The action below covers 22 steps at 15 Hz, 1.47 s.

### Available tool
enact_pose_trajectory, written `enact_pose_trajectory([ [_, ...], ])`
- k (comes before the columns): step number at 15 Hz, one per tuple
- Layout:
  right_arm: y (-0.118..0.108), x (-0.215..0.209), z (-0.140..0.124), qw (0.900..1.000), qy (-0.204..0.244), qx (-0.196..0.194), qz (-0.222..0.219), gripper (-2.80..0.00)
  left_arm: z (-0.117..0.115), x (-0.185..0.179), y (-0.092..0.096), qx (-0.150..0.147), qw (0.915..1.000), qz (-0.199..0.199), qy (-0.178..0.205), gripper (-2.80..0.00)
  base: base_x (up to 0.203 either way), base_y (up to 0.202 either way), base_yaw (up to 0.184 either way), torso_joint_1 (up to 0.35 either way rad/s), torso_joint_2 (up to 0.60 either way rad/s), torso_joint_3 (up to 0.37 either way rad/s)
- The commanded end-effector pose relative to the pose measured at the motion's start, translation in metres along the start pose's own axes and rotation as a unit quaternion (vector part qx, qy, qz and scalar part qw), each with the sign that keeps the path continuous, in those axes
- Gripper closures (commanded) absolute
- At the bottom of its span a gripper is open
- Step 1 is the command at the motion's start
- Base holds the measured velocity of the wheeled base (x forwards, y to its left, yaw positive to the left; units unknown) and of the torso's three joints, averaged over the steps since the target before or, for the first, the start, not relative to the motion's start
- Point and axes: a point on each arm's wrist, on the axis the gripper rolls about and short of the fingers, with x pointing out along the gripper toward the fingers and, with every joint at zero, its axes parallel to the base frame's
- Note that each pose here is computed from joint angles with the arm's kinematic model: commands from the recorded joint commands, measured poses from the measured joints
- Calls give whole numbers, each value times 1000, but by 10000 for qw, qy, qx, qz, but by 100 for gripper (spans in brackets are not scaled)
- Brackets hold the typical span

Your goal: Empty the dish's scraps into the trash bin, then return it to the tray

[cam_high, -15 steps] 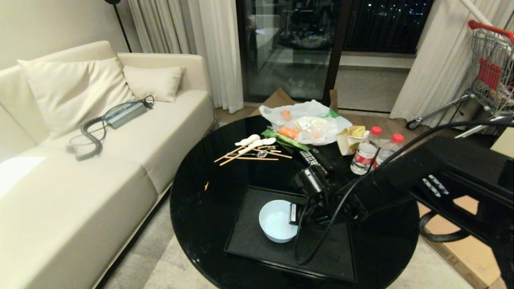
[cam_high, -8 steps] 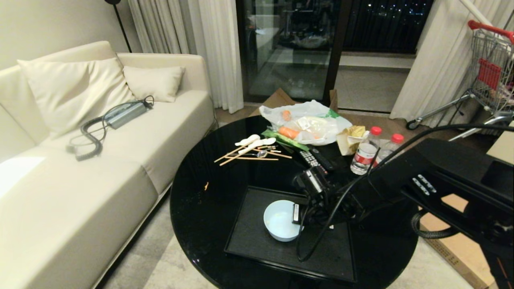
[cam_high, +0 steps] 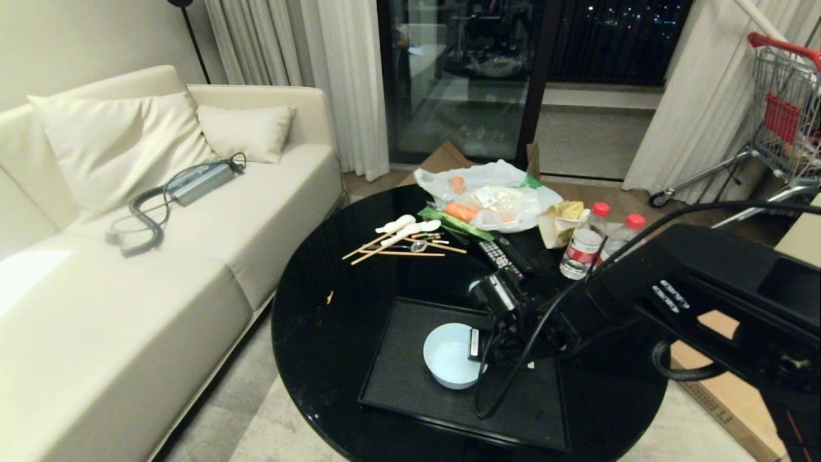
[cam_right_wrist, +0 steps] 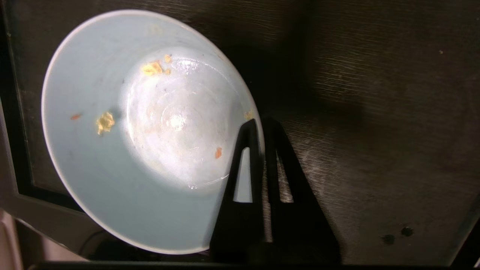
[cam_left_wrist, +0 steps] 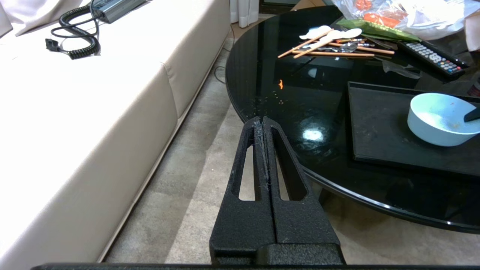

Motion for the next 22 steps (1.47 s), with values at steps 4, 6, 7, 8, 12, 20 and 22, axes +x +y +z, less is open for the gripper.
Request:
enact_pose_trajectory([
  [4,-4,7,-1,9999,-20,35,-143,-280,0,0,0,-3,10000,1,-6,0,0,0,0,0,0,0],
  [6,-3,0,4,9999,-104,66,-97,-280,0,0,0,-3,10000,1,-6,0,0,0,0,0,0,0],
  [7,-2,-8,7,9998,-181,83,-51,-280,0,0,0,-3,10000,1,-6,0,0,0,0,0,0,0],
  [8,-1,-18,12,9995,-294,101,-8,-280,0,0,0,-3,10000,1,-6,0,0,0,0,0,0,0],
  [12,-2,-78,24,9971,-727,57,229,-280,0,0,0,-3,10000,1,-6,0,0,0,0,0,0,0],
  [20,-61,-236,-14,9810,-1740,-615,606,0,0,0,0,-3,10000,1,-6,0,0,0,0,0,0,0],
  [22,-91,-260,-32,9763,-2012,-673,435,0,0,0,0,-3,10000,1,-6,0,0,0,0,0,0,0],
])
